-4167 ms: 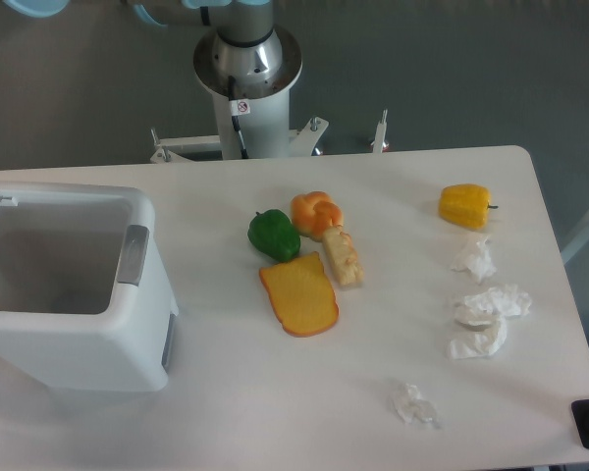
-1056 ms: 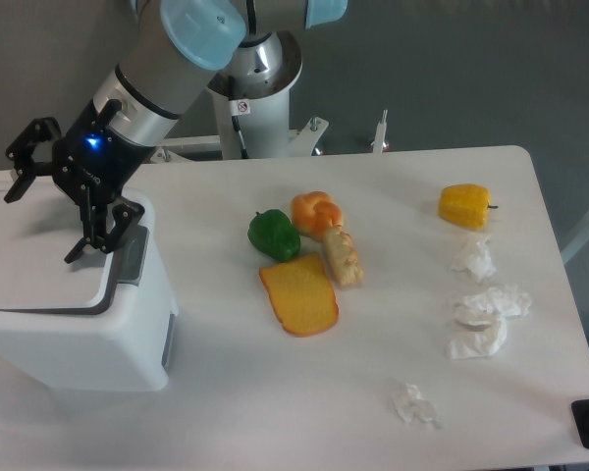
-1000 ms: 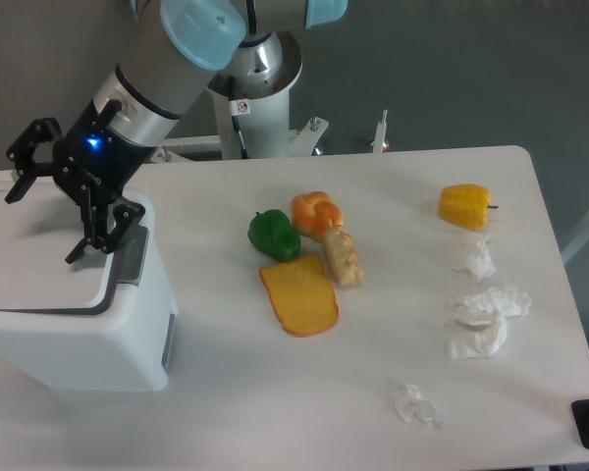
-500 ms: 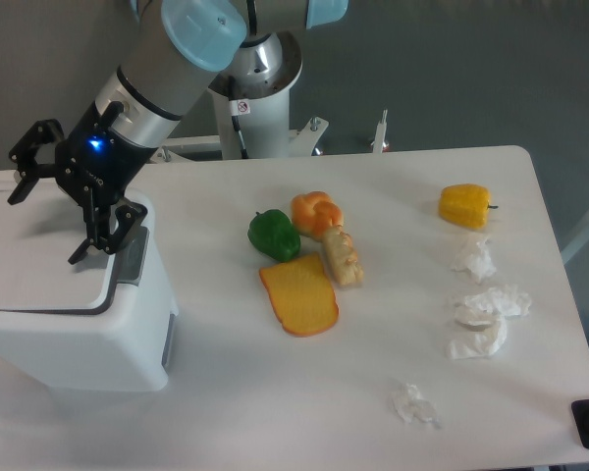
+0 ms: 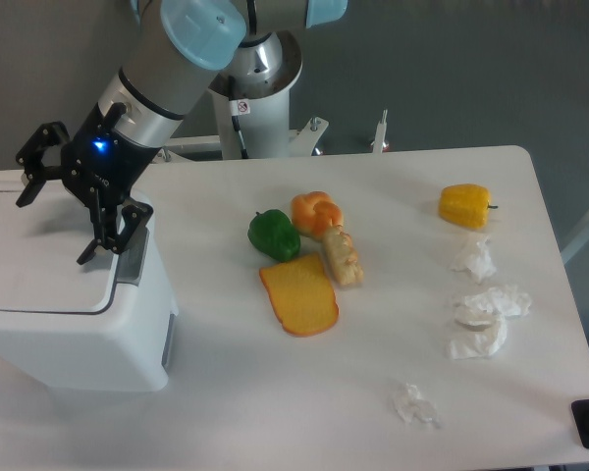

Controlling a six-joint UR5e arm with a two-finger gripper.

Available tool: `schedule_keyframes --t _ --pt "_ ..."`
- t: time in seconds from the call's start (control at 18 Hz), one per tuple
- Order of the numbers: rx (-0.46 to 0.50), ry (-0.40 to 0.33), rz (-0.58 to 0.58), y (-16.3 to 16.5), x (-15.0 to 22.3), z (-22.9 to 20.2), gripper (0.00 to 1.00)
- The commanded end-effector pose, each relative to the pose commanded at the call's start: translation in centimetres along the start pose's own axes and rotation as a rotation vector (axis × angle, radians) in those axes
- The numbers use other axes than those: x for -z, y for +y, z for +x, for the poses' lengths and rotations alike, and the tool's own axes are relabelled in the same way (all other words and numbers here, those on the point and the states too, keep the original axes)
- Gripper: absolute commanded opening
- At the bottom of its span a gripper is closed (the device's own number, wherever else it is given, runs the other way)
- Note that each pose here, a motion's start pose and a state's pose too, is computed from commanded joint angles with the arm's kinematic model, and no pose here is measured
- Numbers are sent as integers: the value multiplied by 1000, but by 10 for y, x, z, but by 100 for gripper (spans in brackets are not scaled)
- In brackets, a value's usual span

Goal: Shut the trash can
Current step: 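Press the lid down flat onto the trash can rim with the gripper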

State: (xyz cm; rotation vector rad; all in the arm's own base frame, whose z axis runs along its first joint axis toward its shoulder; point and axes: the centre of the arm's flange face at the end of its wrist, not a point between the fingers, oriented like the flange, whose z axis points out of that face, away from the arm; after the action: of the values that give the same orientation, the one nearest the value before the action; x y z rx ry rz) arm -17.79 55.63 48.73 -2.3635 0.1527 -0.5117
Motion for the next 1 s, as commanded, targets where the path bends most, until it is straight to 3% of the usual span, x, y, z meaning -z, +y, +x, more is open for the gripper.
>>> schedule_keyframes --t 1.0 --pt "-9 4 -12 9 -4 3 100"
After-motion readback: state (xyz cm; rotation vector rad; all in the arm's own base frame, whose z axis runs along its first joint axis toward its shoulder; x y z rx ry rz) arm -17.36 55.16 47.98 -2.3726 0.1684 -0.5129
